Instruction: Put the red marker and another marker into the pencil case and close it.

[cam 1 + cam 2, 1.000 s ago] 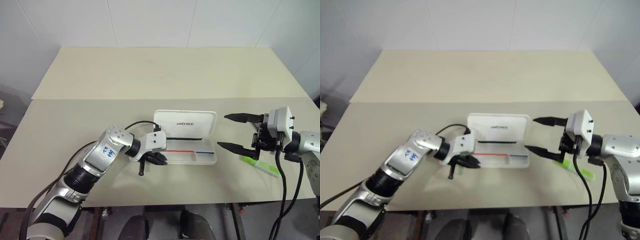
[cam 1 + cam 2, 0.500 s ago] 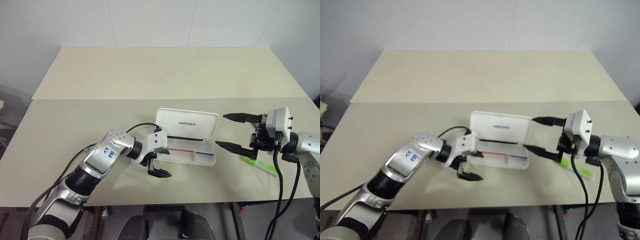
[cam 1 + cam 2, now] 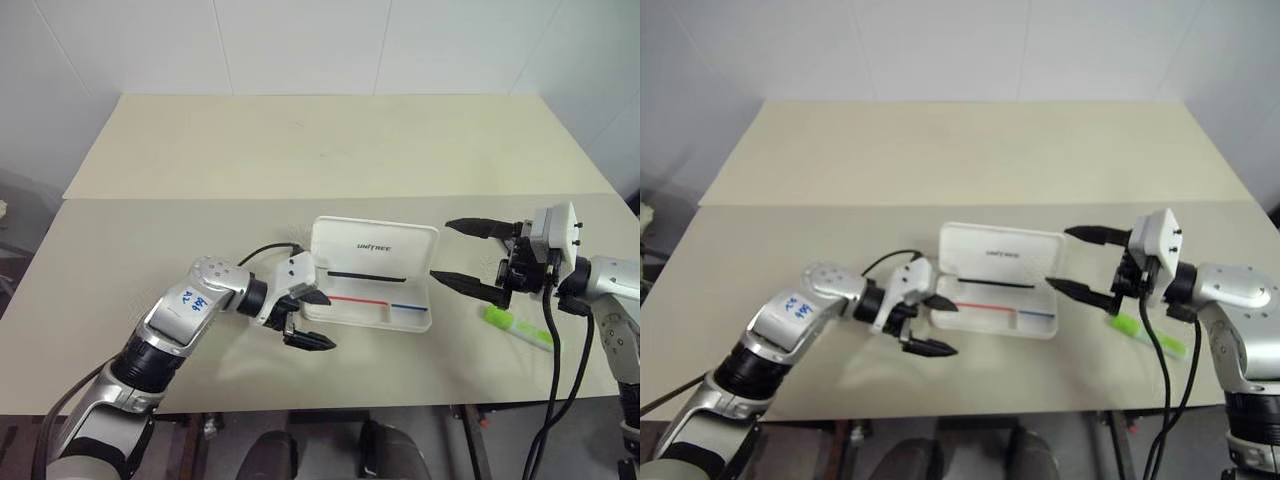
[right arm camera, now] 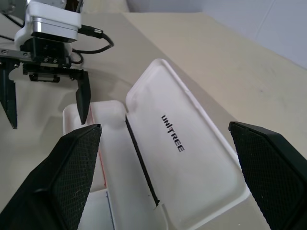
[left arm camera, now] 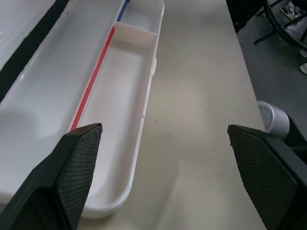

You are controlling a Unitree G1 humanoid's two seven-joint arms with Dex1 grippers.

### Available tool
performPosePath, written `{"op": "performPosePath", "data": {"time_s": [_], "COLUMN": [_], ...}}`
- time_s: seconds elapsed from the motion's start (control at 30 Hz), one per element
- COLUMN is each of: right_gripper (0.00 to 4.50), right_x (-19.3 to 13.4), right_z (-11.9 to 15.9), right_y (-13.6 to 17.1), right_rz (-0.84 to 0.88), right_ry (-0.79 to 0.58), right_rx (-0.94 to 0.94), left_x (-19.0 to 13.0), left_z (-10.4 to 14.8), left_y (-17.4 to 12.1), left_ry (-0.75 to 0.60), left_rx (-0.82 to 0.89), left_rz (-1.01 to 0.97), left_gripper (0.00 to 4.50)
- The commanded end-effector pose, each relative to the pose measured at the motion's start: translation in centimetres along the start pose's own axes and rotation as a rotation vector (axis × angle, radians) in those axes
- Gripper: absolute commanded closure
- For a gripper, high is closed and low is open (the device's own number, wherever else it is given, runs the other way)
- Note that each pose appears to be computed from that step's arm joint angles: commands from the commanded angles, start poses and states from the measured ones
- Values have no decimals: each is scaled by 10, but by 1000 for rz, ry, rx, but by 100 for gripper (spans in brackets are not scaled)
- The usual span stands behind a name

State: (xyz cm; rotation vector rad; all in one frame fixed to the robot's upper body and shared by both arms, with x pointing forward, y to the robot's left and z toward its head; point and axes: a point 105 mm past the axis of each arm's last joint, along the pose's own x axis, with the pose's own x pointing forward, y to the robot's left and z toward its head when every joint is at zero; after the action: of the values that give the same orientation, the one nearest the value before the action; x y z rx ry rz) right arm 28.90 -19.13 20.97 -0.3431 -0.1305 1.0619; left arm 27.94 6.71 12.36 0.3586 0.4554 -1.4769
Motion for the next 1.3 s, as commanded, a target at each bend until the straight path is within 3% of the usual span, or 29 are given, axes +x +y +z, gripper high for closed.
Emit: {"op": "performPosePath", "data": {"time_s": [0.03, 0.13, 0.23, 0.4, 0.53, 0.7, 0.87, 1.2, 1.3], "right_gripper": [0, 0, 0, 0, 0, 0, 0, 0, 101], "right_x": [-8, -15, -32, -60, -65, -78, -80, -89, -90], "right_z": [12, 10, -5, -40, -52, -95, -109, -150, -158], "right_y": [-15, -27, -53, -74, -78, -90, -100, -113, -107], "right_rz": [-80, -158, -397, -652, -704, -769, -781, -826, -800], "right_ry": [-34, -24, 23, 96, 131, 236, 252, 423, 456], "right_rx": [0, 8, 40, 107, 117, 195, 233, 337, 386], "left_x": [-13, -22, -46, -71, -78, -106, -116, -124, -127], "left_z": [14, 21, 41, 49, 51, 54, 58, 67, 70], "left_y": [-3, -2, -12, -18, -18, -6, 1, 2, 1], "left_ry": [-89, -174, -343, -405, -418, -431, -460, -437, -435], "left_rx": [69, 114, 175, 234, 249, 327, 352, 354, 358], "left_rz": [11, 32, 23, 73, 89, 219, 266, 267, 275], "left_gripper": [2, 2, 2, 2, 2, 2, 2, 2, 0]}}
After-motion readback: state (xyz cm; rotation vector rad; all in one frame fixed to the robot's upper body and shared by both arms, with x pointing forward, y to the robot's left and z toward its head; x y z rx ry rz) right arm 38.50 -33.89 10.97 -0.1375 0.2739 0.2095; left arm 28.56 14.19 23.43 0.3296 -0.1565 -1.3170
